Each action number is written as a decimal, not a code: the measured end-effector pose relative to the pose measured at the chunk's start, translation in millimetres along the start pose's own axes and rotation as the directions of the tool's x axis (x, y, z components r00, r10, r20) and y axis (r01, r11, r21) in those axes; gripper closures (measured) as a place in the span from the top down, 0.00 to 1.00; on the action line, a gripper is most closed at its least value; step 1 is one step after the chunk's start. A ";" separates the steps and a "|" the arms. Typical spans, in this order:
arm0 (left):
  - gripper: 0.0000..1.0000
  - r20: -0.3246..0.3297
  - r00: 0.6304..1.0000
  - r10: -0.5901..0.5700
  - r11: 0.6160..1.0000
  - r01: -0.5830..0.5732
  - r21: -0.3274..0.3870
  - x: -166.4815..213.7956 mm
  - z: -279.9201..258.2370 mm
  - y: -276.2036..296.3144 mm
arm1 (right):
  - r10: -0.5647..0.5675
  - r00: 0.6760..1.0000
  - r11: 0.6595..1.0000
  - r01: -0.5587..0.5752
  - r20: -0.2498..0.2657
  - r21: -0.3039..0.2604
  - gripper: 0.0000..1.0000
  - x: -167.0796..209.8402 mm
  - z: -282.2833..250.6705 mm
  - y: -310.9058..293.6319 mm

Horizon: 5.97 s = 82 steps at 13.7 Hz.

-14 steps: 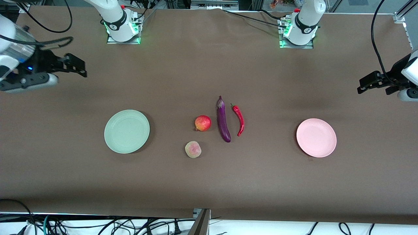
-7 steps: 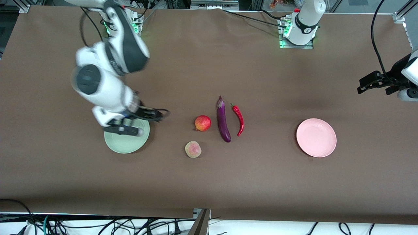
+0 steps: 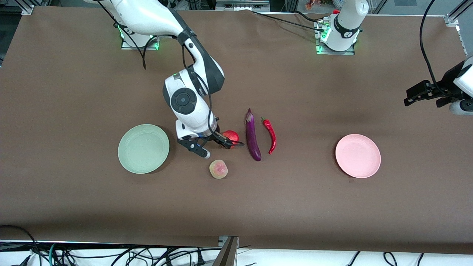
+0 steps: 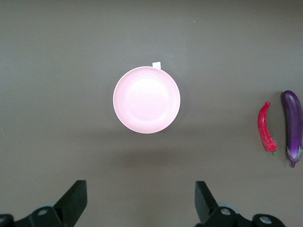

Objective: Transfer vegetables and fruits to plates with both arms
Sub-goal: 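Close the right gripper around the red pomegranate, then carry the pomegranate to the green plate while the left gripper reaches the chili, then release the pomegranate on the green plate while the left gripper grasps the chili, then grasp the peach with the right gripper while the left gripper lowers the chili, then place the peach on the green plate while the left gripper reaches the eggplant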

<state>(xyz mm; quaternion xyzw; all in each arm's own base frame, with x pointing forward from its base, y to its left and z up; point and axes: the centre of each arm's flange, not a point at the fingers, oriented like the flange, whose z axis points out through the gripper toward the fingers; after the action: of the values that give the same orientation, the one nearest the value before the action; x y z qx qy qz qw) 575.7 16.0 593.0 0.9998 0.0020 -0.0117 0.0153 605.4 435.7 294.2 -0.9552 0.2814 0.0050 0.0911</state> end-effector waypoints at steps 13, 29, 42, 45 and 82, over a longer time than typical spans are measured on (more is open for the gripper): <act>1.00 0.057 0.998 -0.016 1.000 0.017 -0.001 4.1 18.5 -9.4 | 0.106 0.994 0.994 -0.106 -0.010 0.014 0.85 -35.8 106.7 0.1; 1.00 0.198 0.979 -0.048 0.986 0.078 -0.147 32.0 237.6 224.4 | -0.372 0.912 0.857 0.410 0.175 -0.314 0.81 233.0 -40.6 229.2; 0.45 0.058 0.982 -0.179 0.976 0.184 -0.116 -18.4 429.4 333.1 | -0.278 0.957 0.943 0.287 0.077 -0.169 0.99 213.3 -63.2 164.7; 0.15 0.052 0.981 -0.186 0.974 0.191 -0.118 -11.8 422.4 330.7 | -0.143 0.990 0.986 0.144 0.020 -0.086 0.99 169.1 -60.1 91.9; 1.00 0.211 0.973 -0.098 0.982 0.129 -0.137 13.5 292.5 357.3 | -0.206 0.960 0.962 0.234 0.188 -0.141 0.98 207.7 13.3 234.7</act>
<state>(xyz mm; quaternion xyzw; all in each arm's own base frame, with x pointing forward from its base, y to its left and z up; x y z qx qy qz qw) 584.0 -350.0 311.3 0.9876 0.0585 -0.1146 0.0899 654.3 133.0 228.3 -0.9809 0.1629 0.0999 0.0374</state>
